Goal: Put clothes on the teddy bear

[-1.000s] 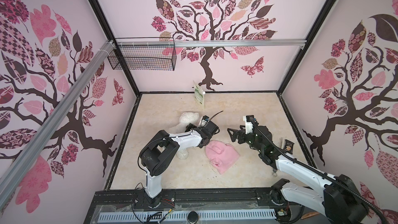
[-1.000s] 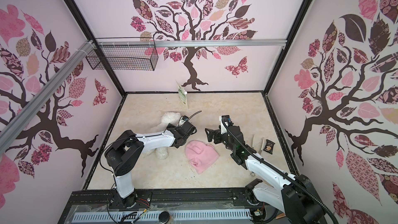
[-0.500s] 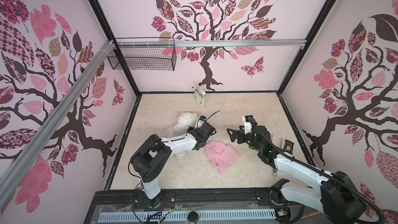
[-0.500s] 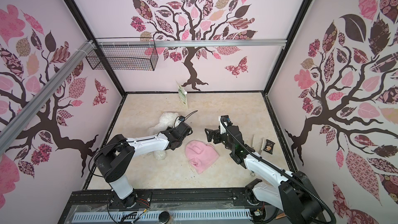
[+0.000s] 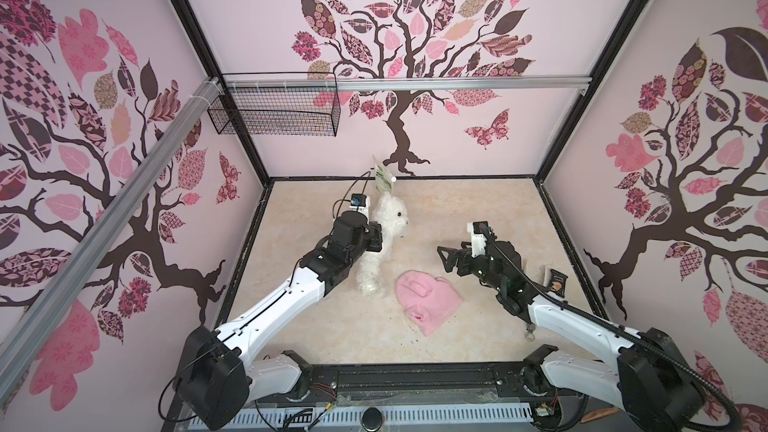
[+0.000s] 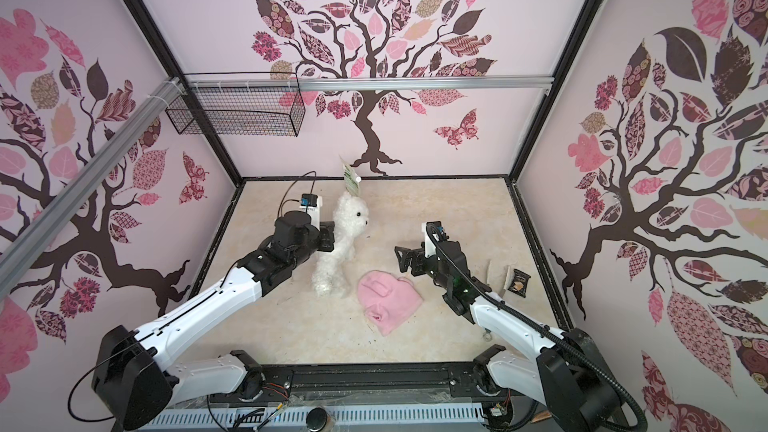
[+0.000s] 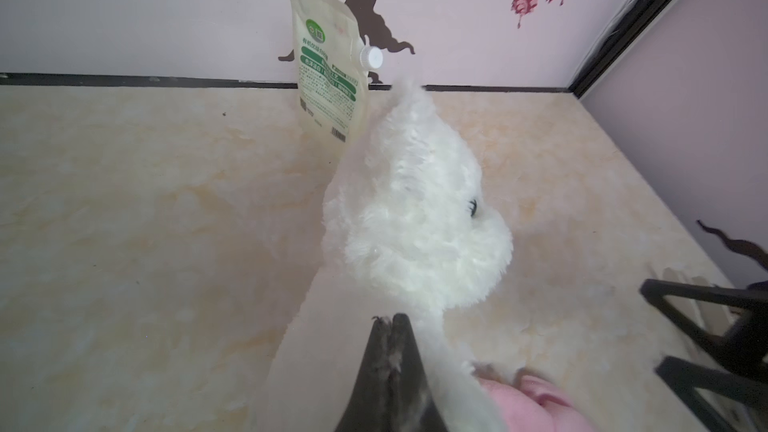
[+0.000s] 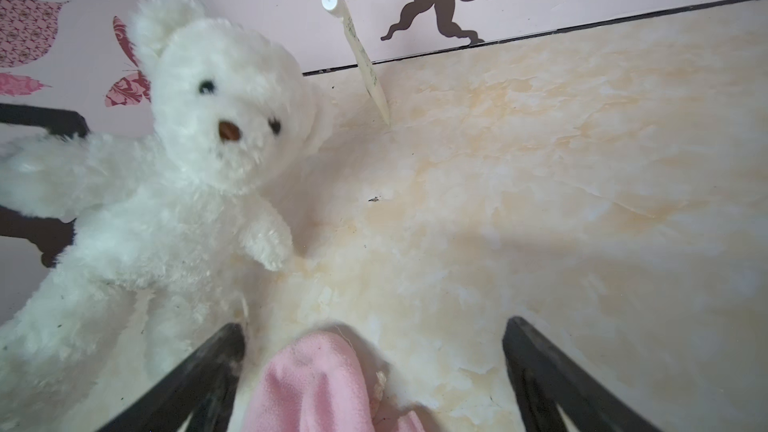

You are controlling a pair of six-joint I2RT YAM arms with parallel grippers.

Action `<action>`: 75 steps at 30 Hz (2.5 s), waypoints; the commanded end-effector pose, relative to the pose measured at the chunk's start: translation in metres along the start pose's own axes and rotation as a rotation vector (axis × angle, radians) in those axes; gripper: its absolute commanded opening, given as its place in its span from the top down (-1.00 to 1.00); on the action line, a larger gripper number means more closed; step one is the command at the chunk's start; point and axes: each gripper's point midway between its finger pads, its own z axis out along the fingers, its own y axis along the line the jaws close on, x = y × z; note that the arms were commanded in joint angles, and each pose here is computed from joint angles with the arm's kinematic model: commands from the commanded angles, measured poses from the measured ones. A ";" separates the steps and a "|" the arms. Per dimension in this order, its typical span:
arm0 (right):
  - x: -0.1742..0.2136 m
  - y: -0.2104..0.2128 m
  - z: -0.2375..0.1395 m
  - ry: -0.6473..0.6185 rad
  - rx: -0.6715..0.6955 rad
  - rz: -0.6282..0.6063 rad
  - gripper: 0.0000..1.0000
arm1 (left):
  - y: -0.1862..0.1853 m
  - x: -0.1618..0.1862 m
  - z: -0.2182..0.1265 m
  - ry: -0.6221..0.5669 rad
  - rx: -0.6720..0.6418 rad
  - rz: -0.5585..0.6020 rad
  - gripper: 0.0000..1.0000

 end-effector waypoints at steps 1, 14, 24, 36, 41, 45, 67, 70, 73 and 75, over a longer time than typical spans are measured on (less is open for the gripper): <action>-0.014 0.017 0.007 -0.010 -0.074 0.037 -0.99 | -0.030 0.006 -0.001 0.052 0.236 -0.192 1.00; -0.001 0.024 0.014 0.024 -0.144 0.063 -0.92 | -0.064 0.022 0.011 0.140 0.462 -0.328 1.00; 0.005 0.010 0.010 0.032 -0.066 0.045 -0.93 | 0.018 0.080 0.060 0.234 0.264 -0.523 0.91; 0.026 0.006 0.007 0.075 -0.072 0.064 -0.93 | 0.141 0.092 0.031 0.095 -0.047 -0.640 -0.44; 0.034 0.007 0.010 0.099 -0.095 0.085 -0.92 | 0.132 0.082 0.016 0.059 -0.037 -0.554 -0.66; 0.037 0.014 0.016 0.110 -0.143 0.118 -0.90 | 0.101 0.091 0.019 0.120 -0.009 -0.421 -0.95; 0.122 0.071 0.131 0.460 -0.337 0.205 -0.40 | 0.074 0.151 0.076 0.299 0.137 -0.590 0.23; 0.113 0.081 0.134 0.443 -0.387 0.212 -0.21 | 0.072 0.137 0.074 0.256 0.143 -0.624 0.49; 0.092 0.089 0.135 0.401 -0.408 0.189 0.06 | 0.063 0.115 0.072 0.212 0.180 -0.667 0.65; 0.073 0.092 0.132 0.370 -0.417 0.169 0.26 | 0.053 0.096 0.070 0.179 0.214 -0.690 0.71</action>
